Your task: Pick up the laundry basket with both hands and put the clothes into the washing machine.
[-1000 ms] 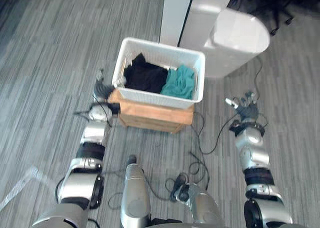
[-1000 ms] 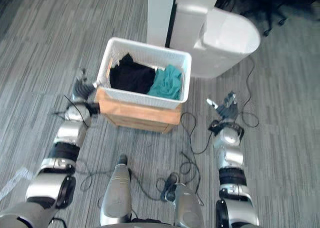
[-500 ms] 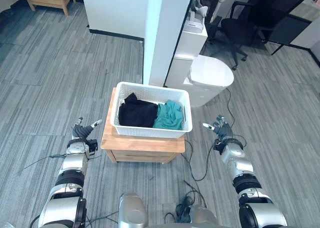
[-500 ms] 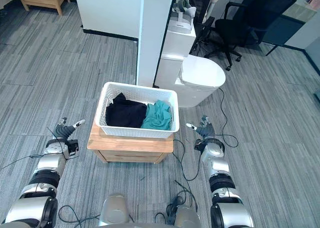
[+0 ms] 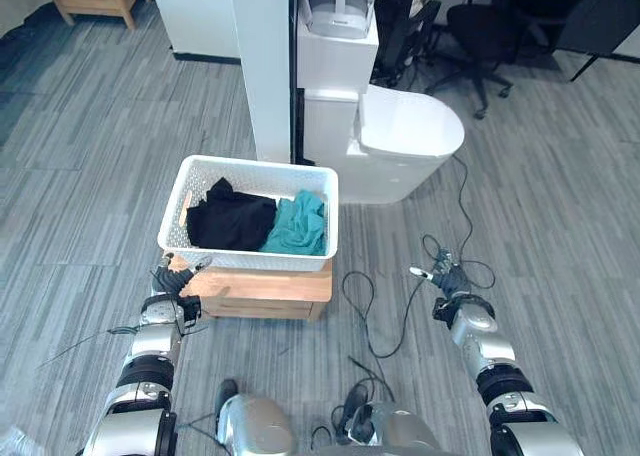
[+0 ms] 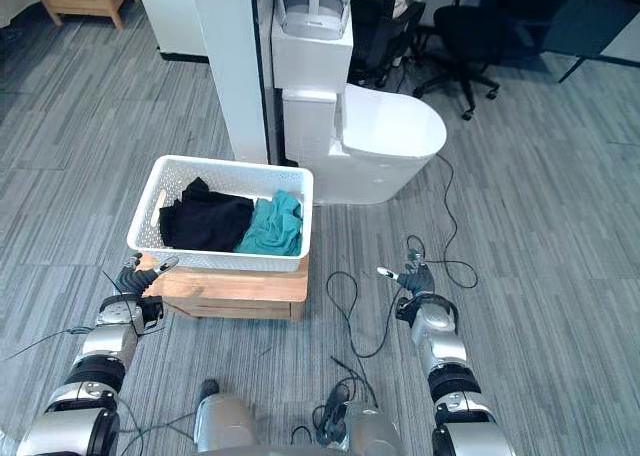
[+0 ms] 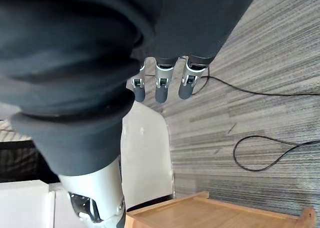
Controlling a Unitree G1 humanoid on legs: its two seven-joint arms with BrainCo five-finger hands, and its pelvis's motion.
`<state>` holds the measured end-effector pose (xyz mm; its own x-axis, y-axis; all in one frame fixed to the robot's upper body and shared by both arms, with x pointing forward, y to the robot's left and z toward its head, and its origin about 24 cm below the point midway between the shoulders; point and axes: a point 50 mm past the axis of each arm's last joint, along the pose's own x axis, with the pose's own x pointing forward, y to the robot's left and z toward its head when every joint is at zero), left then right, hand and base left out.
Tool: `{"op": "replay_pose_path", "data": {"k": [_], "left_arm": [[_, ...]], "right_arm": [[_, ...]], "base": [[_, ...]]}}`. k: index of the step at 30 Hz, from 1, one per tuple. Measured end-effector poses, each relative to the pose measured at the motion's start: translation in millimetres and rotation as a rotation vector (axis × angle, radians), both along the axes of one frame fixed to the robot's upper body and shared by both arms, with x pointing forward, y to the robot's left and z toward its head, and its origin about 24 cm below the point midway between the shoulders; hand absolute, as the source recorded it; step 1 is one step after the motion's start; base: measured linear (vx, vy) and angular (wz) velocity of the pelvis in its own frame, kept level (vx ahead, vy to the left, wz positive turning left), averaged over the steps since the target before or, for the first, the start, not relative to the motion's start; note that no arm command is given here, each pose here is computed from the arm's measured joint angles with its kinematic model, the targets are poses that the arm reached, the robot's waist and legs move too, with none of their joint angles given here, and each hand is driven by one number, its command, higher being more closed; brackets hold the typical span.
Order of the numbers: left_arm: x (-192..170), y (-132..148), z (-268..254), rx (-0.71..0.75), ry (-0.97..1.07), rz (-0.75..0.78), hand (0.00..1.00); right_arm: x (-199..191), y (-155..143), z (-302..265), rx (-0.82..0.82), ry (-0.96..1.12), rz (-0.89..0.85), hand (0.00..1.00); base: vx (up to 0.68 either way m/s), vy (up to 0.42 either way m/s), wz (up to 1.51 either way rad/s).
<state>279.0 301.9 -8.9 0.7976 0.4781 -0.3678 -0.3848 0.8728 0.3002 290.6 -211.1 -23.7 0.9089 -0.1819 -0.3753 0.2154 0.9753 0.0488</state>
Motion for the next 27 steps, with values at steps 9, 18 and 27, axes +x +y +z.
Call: {"op": "replay_pose_path", "data": {"k": [9, 18, 27], "left_arm": [[44.8, 1.1, 64.4, 0.054, -0.213, -0.010, 0.00], [88.1, -16.8, 151.0, 0.081, -0.479, 0.014, 0.00], [120.0, -64.3, 228.8, 0.136, -0.641, -0.165, 0.00]], "right_arm": [[33.6, -3.3, 35.6, 0.071, -0.119, -0.081, 0.00], [82.6, 2.3, 112.6, 0.289, -0.366, -0.174, 0.00], [110.2, 21.6, 162.8, 0.345, -0.444, -0.116, 0.00]], "base": [[0.04, 0.123, 0.06], [-0.08, 0.085, -0.04], [-0.01, -0.024, 0.10]]}}
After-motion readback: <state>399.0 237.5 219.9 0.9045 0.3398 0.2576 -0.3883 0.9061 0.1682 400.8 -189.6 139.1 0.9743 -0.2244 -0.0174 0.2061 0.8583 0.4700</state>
